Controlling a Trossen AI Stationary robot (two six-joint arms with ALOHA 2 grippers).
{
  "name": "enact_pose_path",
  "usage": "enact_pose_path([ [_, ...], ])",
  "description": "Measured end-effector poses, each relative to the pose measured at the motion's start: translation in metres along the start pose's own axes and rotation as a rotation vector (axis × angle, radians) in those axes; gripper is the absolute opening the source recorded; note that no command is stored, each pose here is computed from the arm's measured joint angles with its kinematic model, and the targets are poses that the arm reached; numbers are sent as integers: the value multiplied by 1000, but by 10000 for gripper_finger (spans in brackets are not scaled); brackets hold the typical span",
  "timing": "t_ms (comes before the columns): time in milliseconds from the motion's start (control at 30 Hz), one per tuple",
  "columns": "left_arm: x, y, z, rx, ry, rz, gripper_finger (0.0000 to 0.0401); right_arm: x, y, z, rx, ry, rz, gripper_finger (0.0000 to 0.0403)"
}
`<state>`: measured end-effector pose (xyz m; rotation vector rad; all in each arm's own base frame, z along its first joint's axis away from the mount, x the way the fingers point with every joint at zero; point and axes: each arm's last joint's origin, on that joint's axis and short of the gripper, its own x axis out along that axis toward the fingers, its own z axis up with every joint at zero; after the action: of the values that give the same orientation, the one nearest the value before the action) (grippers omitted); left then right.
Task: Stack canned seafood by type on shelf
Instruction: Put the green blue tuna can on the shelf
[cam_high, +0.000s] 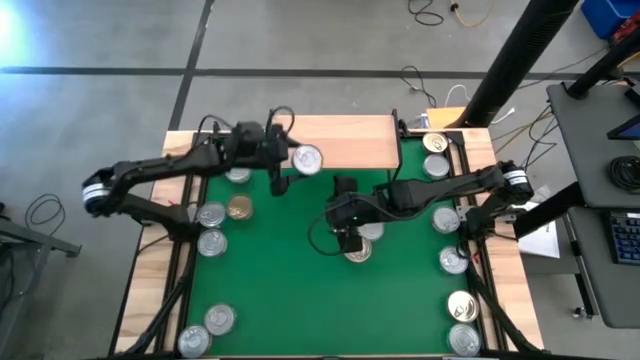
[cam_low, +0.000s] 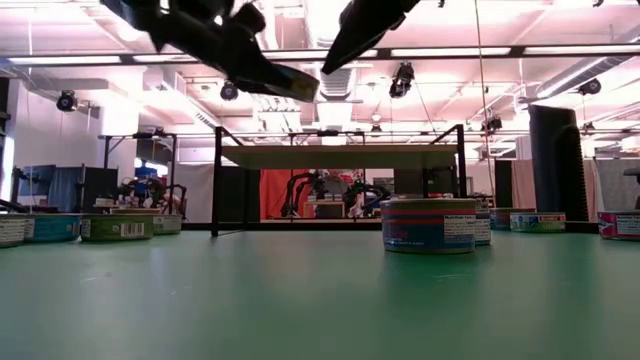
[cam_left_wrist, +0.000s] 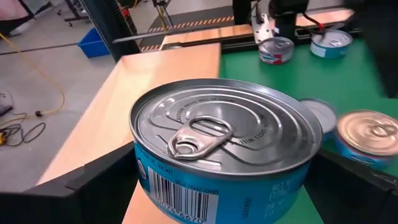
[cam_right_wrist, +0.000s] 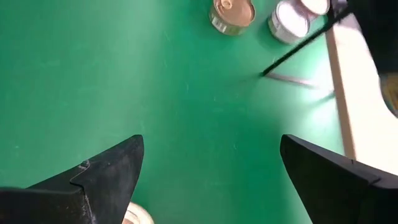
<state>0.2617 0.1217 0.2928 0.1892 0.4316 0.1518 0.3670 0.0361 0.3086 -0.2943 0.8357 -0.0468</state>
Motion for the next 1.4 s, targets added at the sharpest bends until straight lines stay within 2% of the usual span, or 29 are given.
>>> enact_pose_path([
  [67,7,15,-3,10,6,-20,388,-3,-6,2,-23,-25,-27,368],
  [167,18,35,-12,22,17,-59,388,-9,-22,6,-41,-73,-140,368],
  [300,32,53,-24,27,2,-155,388,-14,-55,11,-30,-160,-256,363],
  [400,44,58,-28,28,-2,-198,388,-12,-89,6,9,-219,-230,334],
  [567,60,64,-33,18,16,-208,388,2,-141,-14,157,-252,-143,224],
  [733,72,74,-30,15,17,-188,388,10,-176,-33,273,-225,-196,99],
  [867,81,81,-26,7,17,-181,388,15,-191,-38,339,-252,-230,25],
  [967,89,85,-26,-13,32,-186,389,21,-194,-37,343,-285,-243,16],
  [1200,105,90,-34,-47,118,-231,397,40,-193,-42,355,-242,-225,22],
  [1400,114,94,-41,-69,125,-251,399,63,-192,-52,364,-175,-203,22],
])
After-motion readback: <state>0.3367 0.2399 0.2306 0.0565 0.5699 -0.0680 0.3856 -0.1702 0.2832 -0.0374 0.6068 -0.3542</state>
